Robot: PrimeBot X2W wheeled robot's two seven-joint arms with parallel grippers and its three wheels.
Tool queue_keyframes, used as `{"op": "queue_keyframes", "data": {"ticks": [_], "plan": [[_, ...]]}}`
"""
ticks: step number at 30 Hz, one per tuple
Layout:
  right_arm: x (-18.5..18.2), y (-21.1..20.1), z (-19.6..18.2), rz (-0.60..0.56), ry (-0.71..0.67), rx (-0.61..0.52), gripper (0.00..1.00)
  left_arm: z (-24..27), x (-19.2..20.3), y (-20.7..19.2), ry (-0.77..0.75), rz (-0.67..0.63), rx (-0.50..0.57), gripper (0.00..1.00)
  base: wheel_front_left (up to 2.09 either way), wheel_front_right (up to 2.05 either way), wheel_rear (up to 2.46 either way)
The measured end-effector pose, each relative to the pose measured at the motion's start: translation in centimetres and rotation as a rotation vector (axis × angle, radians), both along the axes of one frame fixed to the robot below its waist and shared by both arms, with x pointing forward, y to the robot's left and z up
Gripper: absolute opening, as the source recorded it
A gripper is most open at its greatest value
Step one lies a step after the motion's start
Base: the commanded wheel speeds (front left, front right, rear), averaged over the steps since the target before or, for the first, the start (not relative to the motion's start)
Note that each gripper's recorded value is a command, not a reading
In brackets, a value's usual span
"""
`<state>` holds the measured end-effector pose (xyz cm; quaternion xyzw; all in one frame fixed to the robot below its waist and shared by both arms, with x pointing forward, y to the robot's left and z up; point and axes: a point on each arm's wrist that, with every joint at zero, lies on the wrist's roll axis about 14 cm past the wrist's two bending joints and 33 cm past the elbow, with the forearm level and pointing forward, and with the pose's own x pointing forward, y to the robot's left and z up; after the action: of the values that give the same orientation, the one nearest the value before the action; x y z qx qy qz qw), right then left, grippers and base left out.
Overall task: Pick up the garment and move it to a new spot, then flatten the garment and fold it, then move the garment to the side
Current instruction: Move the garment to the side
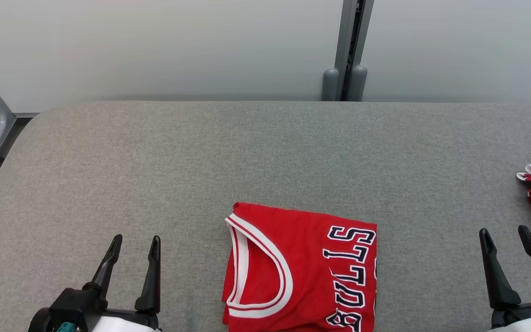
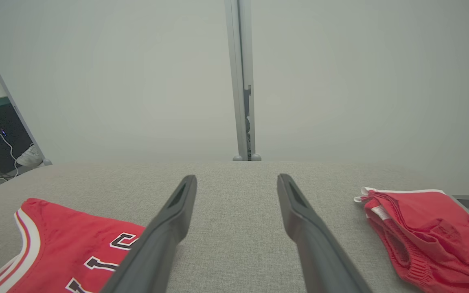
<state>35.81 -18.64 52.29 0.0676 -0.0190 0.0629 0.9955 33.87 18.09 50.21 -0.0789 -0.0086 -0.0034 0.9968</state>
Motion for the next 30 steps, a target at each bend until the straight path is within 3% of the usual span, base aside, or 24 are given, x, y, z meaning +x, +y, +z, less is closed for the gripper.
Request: {"op": "queue_keyframes", "data": {"ticks": [26, 30], "plan": [[2.3, 3.7, -4.3, 0.129, 0.129, -0.001, 1.00, -0.7, 0.7, 1.2, 0.006, 0.057, -0.012, 1.00, 0.00, 0.00, 0.00], [1.9, 5.5, -6.8, 0.180, 0.215, 0.015, 1.00, -0.7, 1.3, 1.2, 0.002, 0.057, -0.010, 1.00, 0.00, 0.00, 0.00]]}}
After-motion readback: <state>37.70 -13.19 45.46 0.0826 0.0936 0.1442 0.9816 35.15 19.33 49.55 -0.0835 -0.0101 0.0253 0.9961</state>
